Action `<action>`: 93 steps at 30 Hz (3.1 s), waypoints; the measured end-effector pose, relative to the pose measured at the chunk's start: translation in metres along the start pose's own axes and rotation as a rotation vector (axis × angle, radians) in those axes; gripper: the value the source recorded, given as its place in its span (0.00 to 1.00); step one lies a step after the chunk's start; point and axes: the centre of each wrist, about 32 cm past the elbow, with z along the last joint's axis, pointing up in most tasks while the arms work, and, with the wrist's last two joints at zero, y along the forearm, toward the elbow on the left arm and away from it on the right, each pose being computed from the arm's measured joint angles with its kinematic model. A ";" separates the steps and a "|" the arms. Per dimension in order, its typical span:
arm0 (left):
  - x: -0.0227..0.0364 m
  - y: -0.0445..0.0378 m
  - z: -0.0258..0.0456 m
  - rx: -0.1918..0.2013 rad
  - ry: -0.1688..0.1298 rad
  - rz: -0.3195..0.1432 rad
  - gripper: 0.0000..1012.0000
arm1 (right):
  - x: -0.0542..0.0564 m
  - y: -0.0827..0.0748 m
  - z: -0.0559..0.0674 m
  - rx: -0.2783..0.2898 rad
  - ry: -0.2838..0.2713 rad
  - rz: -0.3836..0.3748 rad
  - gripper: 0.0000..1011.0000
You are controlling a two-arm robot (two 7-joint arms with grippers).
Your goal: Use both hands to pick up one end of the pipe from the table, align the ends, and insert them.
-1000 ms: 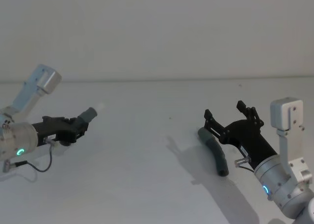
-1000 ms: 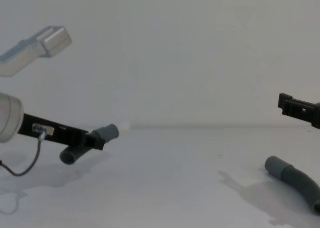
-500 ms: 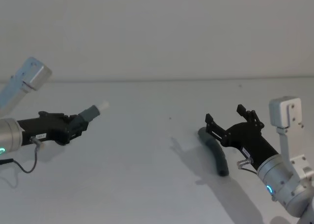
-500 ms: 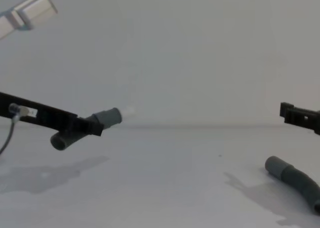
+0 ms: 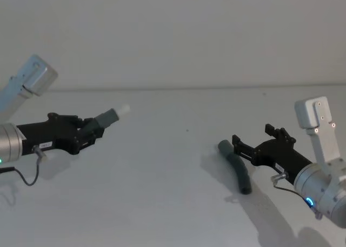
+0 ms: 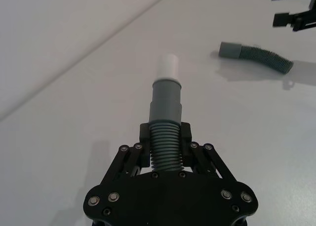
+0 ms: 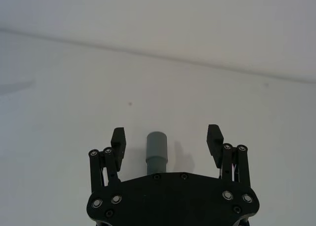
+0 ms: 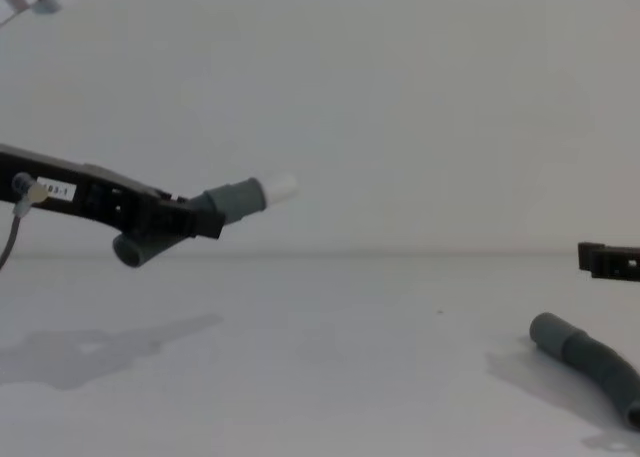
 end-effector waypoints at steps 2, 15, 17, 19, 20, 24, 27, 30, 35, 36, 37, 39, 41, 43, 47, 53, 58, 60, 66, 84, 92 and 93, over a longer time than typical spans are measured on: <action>-0.0003 -0.0009 0.0011 -0.023 -0.023 -0.003 0.30 | 0.003 0.000 0.007 -0.038 -0.001 0.008 0.99; -0.0043 -0.0085 -0.0032 -0.126 -0.088 0.005 0.30 | 0.011 -0.001 0.043 -0.195 -0.023 0.075 0.99; -0.0049 -0.0093 -0.0044 -0.138 -0.094 0.007 0.30 | 0.011 -0.001 0.046 -0.215 -0.024 0.084 0.99; -0.0058 -0.0104 -0.0060 -0.150 -0.099 0.007 0.30 | 0.011 -0.001 0.048 -0.222 -0.024 0.091 0.99; -0.0062 -0.0108 -0.0065 -0.155 -0.101 0.007 0.30 | 0.010 -0.001 0.050 -0.229 -0.024 0.096 0.99; -0.0077 -0.0124 -0.0086 -0.171 -0.106 0.005 0.30 | 0.010 -0.001 0.054 -0.243 -0.023 0.108 0.99; -0.0088 -0.0135 -0.0101 -0.181 -0.105 0.000 0.30 | 0.010 0.000 0.056 -0.253 -0.024 0.114 0.99; -0.0095 -0.0143 -0.0113 -0.188 -0.101 -0.011 0.30 | 0.010 0.000 0.057 -0.261 -0.024 0.119 0.99; -0.0096 -0.0146 -0.0123 -0.190 -0.092 -0.044 0.30 | 0.011 0.003 0.057 -0.272 -0.022 0.123 0.99; -0.0093 -0.0144 -0.0123 -0.190 -0.091 -0.049 0.30 | 0.011 0.003 0.057 -0.272 -0.022 0.123 0.99; -0.0091 -0.0143 -0.0124 -0.189 -0.090 -0.055 0.30 | 0.011 0.003 0.056 -0.275 -0.021 0.124 0.99; -0.0080 -0.0138 -0.0123 -0.187 -0.088 -0.073 0.30 | 0.011 0.004 0.055 -0.277 -0.020 0.125 0.99; -0.0066 -0.0133 -0.0122 -0.185 -0.087 -0.094 0.30 | 0.012 0.006 0.054 -0.282 -0.017 0.126 0.99; -0.0054 -0.0130 -0.0119 -0.182 -0.088 -0.106 0.30 | 0.012 0.007 0.053 -0.286 -0.014 0.128 0.99; -0.0025 -0.0128 -0.0104 -0.179 -0.101 -0.139 0.30 | 0.013 0.010 0.050 -0.291 -0.008 0.130 0.99; 0.0023 -0.0140 -0.0063 -0.188 -0.137 -0.177 0.30 | 0.014 0.014 0.045 -0.297 0.002 0.133 0.99; 0.0059 -0.0161 -0.0022 -0.194 -0.167 -0.199 0.30 | 0.014 0.017 0.041 -0.301 0.008 0.134 0.99; 0.0066 -0.0165 -0.0013 -0.195 -0.173 -0.203 0.30 | 0.014 0.019 0.039 -0.303 0.011 0.133 0.99; 0.0086 -0.0178 0.0014 -0.199 -0.193 -0.217 0.30 | 0.015 0.023 0.033 -0.312 0.018 0.130 0.99; 0.0114 -0.0191 0.0046 -0.202 -0.216 -0.233 0.30 | 0.016 0.033 0.017 -0.336 0.047 0.137 0.99; 0.0117 -0.0193 0.0051 -0.203 -0.220 -0.236 0.30 | 0.018 0.038 0.013 -0.338 0.058 0.140 0.99; 0.0118 -0.0193 0.0052 -0.203 -0.220 -0.236 0.30 | 0.018 0.038 0.012 -0.338 0.059 0.140 0.99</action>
